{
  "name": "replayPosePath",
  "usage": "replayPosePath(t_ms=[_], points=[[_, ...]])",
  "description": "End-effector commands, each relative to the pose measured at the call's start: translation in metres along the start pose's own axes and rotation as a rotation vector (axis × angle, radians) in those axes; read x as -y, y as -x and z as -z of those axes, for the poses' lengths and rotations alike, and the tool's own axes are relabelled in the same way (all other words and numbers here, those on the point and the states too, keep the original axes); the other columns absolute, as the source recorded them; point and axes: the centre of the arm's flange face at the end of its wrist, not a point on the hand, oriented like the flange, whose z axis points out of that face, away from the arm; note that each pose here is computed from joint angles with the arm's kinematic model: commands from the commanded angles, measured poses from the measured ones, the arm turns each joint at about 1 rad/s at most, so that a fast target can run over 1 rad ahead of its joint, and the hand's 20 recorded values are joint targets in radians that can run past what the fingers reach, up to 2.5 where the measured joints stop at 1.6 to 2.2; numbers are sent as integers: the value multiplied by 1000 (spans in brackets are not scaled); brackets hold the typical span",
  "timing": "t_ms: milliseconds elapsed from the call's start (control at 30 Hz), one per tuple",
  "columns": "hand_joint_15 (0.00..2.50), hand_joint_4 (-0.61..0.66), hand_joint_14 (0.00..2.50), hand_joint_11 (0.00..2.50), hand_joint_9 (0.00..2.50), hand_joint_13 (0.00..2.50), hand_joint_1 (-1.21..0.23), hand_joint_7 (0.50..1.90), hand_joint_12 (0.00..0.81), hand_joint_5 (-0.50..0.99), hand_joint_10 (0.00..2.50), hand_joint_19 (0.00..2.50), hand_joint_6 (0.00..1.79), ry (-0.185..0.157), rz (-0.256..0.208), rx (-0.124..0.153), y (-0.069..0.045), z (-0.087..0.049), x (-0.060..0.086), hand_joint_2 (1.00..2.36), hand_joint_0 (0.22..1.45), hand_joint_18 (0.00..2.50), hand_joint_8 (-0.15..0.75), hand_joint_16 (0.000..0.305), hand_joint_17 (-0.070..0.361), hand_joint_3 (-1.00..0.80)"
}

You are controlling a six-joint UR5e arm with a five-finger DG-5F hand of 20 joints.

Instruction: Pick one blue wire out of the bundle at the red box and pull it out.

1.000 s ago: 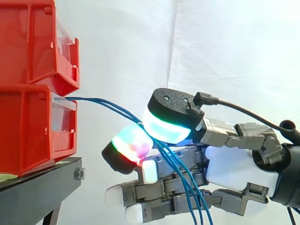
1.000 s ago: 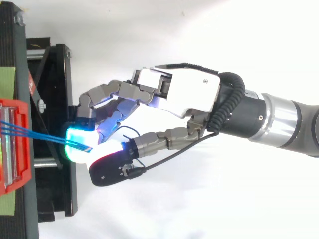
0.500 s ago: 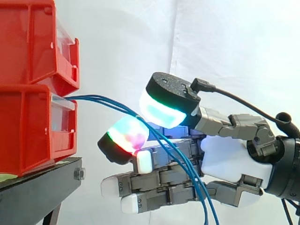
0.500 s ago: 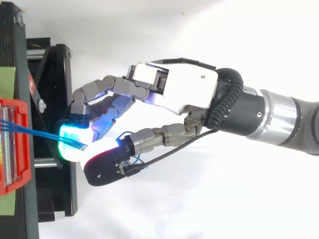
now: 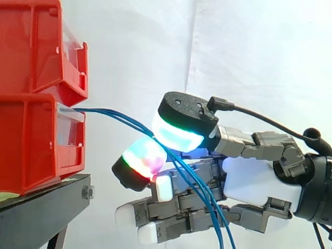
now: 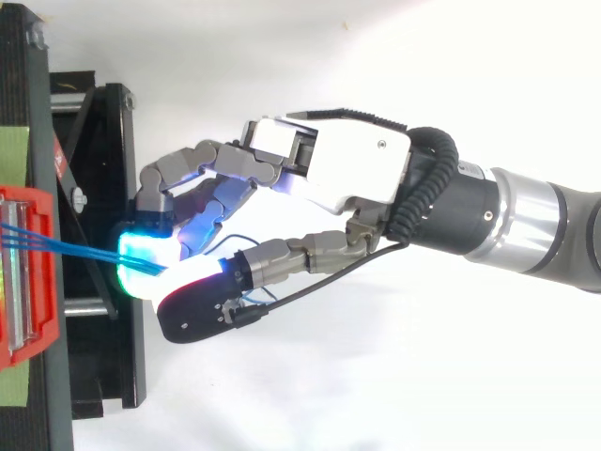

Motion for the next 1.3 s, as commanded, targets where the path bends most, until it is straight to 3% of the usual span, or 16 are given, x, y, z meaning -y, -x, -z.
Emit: replayPosePath(t_ms=[0, 533, 633, 667, 767, 1100, 1267], points=[[334, 205, 13, 673, 1044, 766, -720, 1201, 387, -94, 21, 367, 852, -2, 0, 0, 0, 0, 0, 1014, 584, 666, 318, 58, 131, -290], [338, 140, 13, 681, 1050, 758, -753, 1179, 385, -95, 19, 368, 860, -5, -24, -2, 2, -6, -8, 1017, 585, 647, 315, 58, 129, -227], [337, 148, 14, 761, 1130, 758, -744, 1172, 385, -96, 22, 369, 861, -28, -16, -18, 4, -5, -15, 1017, 587, 646, 313, 58, 130, -233], [350, 144, 13, 908, 1226, 769, -739, 1176, 385, -98, 23, 362, 862, -34, -15, -16, 6, -5, -18, 1017, 589, 644, 309, 58, 130, -244], [357, 147, 14, 950, 1248, 775, -734, 1165, 386, -101, 23, 370, 864, -58, -10, -18, 10, -3, -19, 1017, 589, 645, 307, 58, 130, -249], [369, 166, 14, 957, 1205, 779, -764, 1135, 384, -111, 22, 355, 873, -65, -28, -14, 14, -4, -20, 1015, 602, 639, 299, 58, 130, -277], [384, 160, 15, 954, 1150, 771, -824, 1128, 381, -125, 23, 355, 882, -69, -14, -9, 21, -5, -36, 1015, 619, 619, 300, 57, 129, -299]])
